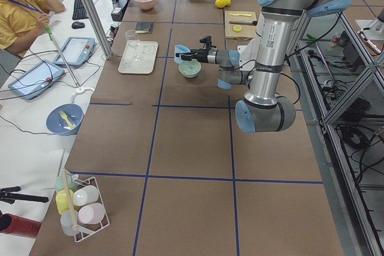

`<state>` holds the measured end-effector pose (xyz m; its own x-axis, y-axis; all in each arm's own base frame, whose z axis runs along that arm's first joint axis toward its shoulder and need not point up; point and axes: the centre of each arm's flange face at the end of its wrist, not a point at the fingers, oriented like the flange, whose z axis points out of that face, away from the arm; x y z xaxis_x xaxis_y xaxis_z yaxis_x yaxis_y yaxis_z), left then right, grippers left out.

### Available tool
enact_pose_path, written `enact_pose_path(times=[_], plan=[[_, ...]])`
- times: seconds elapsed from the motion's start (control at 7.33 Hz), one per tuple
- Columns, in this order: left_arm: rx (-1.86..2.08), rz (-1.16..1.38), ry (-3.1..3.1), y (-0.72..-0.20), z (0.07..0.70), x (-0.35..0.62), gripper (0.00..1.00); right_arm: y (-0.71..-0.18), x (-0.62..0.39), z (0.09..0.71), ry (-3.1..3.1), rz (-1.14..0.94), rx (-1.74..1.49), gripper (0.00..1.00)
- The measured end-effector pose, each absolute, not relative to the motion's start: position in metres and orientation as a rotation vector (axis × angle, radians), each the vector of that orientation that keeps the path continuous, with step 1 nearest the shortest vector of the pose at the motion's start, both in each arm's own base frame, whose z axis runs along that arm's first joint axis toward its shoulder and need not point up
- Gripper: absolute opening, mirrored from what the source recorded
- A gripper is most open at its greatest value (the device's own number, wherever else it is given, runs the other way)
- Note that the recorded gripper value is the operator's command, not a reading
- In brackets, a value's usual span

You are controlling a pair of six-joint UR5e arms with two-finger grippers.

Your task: Pour ice into bowl

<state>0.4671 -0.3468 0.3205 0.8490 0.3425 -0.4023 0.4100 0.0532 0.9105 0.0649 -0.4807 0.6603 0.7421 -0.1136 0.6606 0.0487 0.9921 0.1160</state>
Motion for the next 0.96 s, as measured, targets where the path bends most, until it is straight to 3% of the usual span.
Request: enact_pose_path(times=[0.41, 0.96], plan=[[1.427, -0.140, 0.777, -0.371, 0.367, 0.437, 0.00, -0.481, 0.065, 0.660, -0.729, -0.090, 0.094, 1.00], [1.245, -0.139, 0.728, -0.403, 0.491, 0.312, 0.00, -0.479, 0.065, 0.662, -0.729, -0.089, 0.091, 1.00]])
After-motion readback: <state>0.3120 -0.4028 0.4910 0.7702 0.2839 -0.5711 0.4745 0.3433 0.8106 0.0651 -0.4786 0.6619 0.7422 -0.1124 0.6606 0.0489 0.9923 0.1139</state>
